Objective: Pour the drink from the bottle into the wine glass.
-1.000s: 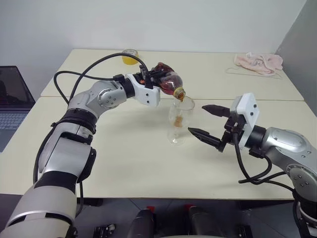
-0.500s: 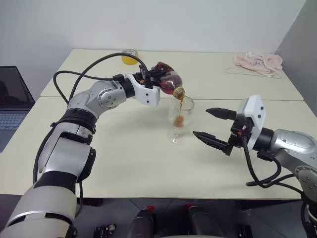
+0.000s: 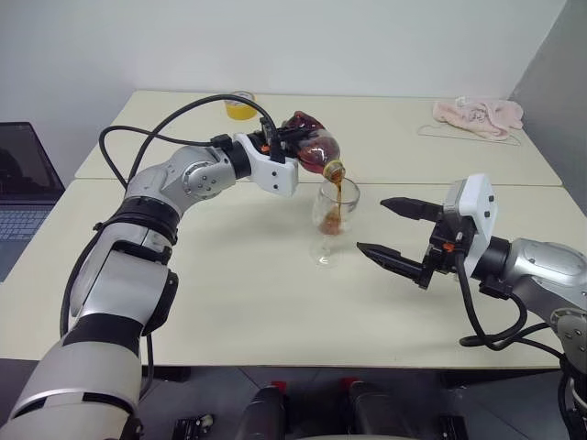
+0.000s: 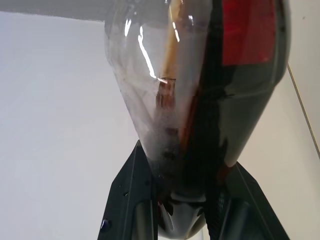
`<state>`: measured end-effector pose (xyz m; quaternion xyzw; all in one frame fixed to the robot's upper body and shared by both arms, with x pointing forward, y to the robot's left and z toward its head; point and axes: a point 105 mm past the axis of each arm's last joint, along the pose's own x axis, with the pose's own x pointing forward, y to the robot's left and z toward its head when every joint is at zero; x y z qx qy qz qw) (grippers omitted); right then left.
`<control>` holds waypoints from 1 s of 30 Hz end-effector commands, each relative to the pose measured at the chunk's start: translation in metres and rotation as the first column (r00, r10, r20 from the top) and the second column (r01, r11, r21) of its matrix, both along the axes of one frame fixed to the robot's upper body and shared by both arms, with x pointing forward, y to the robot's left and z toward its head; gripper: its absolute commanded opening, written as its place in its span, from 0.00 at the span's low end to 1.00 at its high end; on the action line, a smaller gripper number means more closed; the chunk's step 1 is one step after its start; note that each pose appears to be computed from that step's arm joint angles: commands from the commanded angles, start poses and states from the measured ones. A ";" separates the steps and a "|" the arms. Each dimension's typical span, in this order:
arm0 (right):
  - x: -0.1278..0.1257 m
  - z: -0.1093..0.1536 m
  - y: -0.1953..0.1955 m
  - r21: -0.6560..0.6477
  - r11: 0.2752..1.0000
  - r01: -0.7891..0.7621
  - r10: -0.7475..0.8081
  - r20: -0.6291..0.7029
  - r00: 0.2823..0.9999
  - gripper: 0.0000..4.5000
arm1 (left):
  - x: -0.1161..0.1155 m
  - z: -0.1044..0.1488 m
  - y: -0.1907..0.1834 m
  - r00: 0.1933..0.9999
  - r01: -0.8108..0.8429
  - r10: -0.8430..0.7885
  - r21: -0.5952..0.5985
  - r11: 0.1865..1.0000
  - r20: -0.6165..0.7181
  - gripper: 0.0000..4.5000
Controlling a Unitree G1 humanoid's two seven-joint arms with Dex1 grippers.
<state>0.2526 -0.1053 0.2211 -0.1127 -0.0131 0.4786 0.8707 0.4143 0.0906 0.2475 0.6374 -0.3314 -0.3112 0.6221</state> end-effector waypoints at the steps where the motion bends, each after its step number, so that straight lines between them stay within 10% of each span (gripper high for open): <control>1: -0.006 0.010 0.004 -0.001 1.000 -0.021 0.021 0.051 0.999 1.00 | -0.003 0.027 -0.002 0.997 0.023 -0.020 -0.039 0.999 0.074 0.17; 17: -0.004 0.013 0.008 0.007 1.000 -0.028 0.027 0.065 0.997 1.00 | -0.001 0.020 0.005 0.999 -0.001 -0.005 -0.153 0.988 -0.042 0.17; 30: -0.001 0.015 0.012 0.025 0.999 -0.022 0.019 0.124 0.992 1.00 | -0.003 0.012 0.022 0.942 -0.129 -0.050 -0.495 0.859 -0.332 0.17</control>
